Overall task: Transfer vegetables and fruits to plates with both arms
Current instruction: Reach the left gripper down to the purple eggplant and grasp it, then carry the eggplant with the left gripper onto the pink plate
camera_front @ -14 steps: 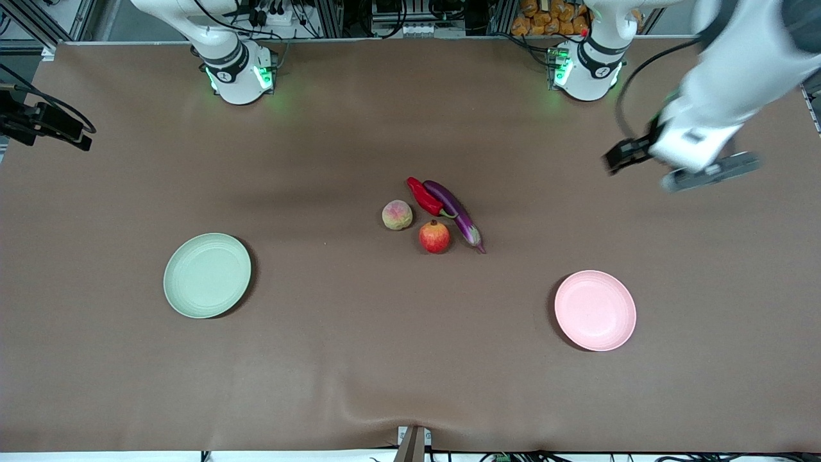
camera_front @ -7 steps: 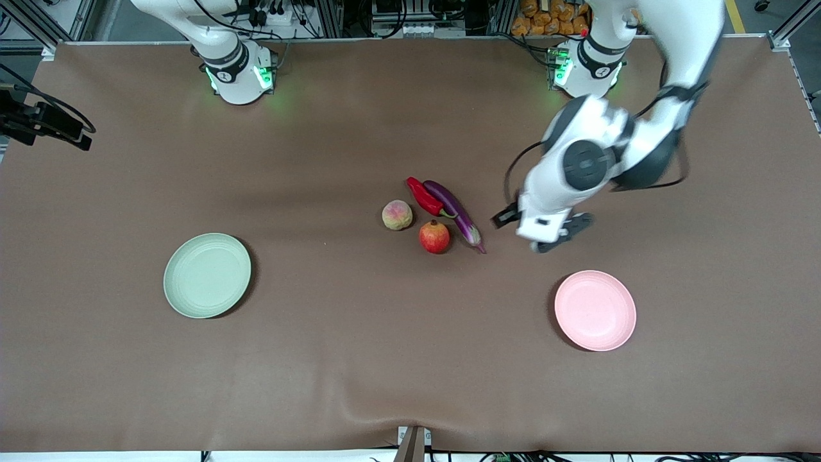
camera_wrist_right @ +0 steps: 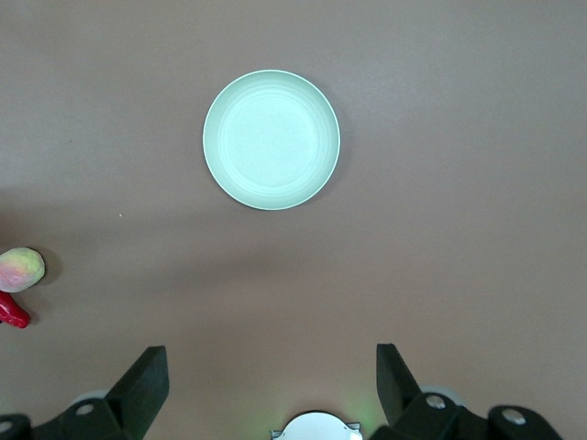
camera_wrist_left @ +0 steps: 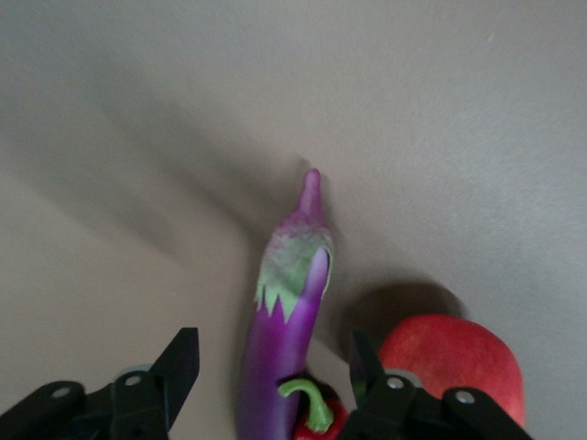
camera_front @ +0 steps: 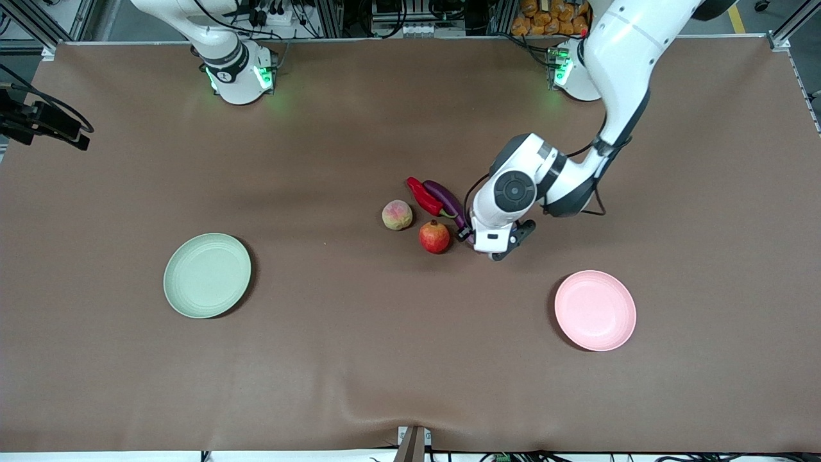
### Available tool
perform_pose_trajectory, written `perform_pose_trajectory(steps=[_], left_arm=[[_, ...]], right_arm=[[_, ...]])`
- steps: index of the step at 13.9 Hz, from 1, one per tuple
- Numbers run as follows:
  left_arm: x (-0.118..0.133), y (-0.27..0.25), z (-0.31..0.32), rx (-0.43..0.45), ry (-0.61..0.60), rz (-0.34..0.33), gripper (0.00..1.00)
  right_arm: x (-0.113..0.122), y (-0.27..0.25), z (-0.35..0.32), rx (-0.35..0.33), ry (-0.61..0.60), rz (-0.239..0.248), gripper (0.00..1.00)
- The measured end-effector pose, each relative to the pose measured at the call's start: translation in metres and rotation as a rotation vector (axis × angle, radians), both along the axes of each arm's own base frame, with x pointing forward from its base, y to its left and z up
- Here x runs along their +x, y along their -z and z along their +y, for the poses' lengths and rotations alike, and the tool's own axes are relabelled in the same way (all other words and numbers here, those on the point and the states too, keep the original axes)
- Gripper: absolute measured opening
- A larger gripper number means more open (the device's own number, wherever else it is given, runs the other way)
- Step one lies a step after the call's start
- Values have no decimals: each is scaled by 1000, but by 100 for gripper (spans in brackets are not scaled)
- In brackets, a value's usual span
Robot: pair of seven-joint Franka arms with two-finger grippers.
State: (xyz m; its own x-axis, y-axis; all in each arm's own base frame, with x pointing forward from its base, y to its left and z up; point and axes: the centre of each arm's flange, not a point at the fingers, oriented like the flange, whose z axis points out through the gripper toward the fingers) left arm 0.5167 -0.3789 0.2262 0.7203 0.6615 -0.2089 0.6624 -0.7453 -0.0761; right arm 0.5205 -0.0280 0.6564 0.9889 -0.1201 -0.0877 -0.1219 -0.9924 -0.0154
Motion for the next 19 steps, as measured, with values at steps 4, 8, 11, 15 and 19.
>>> perform_pose_trajectory(steps=[4,8,11,15,19], left_arm=[[-7,27,-4,7,-3,35,71],[-9,43,-3,4,-6,44,56],[-8,43,-5,10,17,21,36],[13,29,16,27,38,-10,36],[66,-46,104,54,147,-51,34]], right_arm=[[0,0,0,0,0,1,100],[0,-1,0,0,-1,0,100],[-1,-1,0,0,-1,1,100],[-1,-1,0,0,-1,2,100],[1,2,4,5,-7,8,100]])
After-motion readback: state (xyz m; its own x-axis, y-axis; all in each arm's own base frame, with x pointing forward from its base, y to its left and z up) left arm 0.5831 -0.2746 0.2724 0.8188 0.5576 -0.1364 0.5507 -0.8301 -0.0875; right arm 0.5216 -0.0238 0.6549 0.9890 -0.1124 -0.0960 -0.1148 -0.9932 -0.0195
